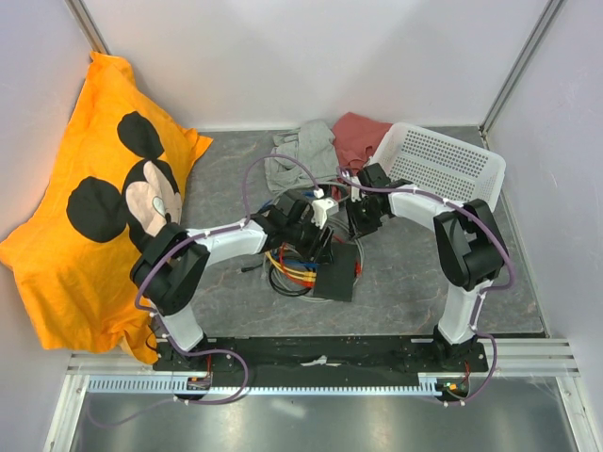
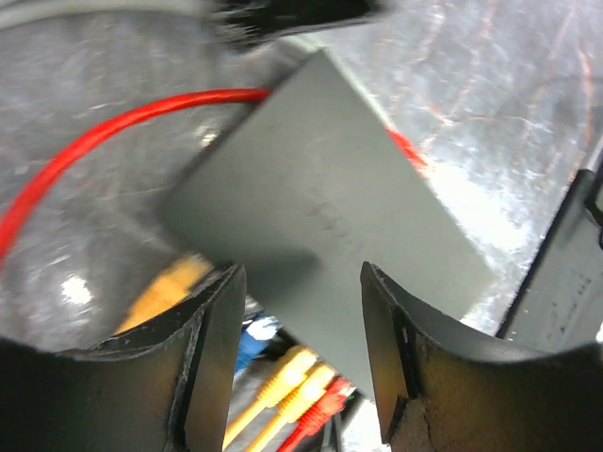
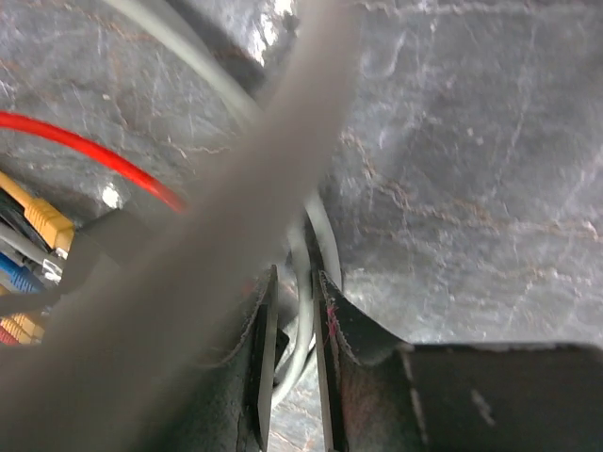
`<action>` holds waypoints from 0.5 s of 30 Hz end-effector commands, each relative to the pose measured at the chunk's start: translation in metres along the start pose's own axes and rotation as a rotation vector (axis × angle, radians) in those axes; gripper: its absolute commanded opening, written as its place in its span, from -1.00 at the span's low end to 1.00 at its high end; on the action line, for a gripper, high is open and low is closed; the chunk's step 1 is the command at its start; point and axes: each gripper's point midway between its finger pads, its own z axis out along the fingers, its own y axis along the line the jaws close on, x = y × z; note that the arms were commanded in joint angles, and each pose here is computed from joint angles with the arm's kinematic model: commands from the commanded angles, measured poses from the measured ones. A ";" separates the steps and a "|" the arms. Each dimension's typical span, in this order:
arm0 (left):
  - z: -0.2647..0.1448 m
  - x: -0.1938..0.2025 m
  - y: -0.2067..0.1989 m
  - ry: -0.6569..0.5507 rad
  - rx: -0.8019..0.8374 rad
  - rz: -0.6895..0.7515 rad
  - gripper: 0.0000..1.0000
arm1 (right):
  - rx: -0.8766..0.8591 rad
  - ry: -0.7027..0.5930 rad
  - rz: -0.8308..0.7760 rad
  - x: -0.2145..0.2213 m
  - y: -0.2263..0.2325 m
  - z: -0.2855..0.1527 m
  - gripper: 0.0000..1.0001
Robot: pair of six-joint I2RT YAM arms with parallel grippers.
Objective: Pull the plug from the switch port
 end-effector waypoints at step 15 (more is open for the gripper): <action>-0.028 -0.026 0.032 -0.014 -0.054 -0.102 0.25 | -0.023 -0.118 -0.148 -0.009 0.029 -0.047 -0.36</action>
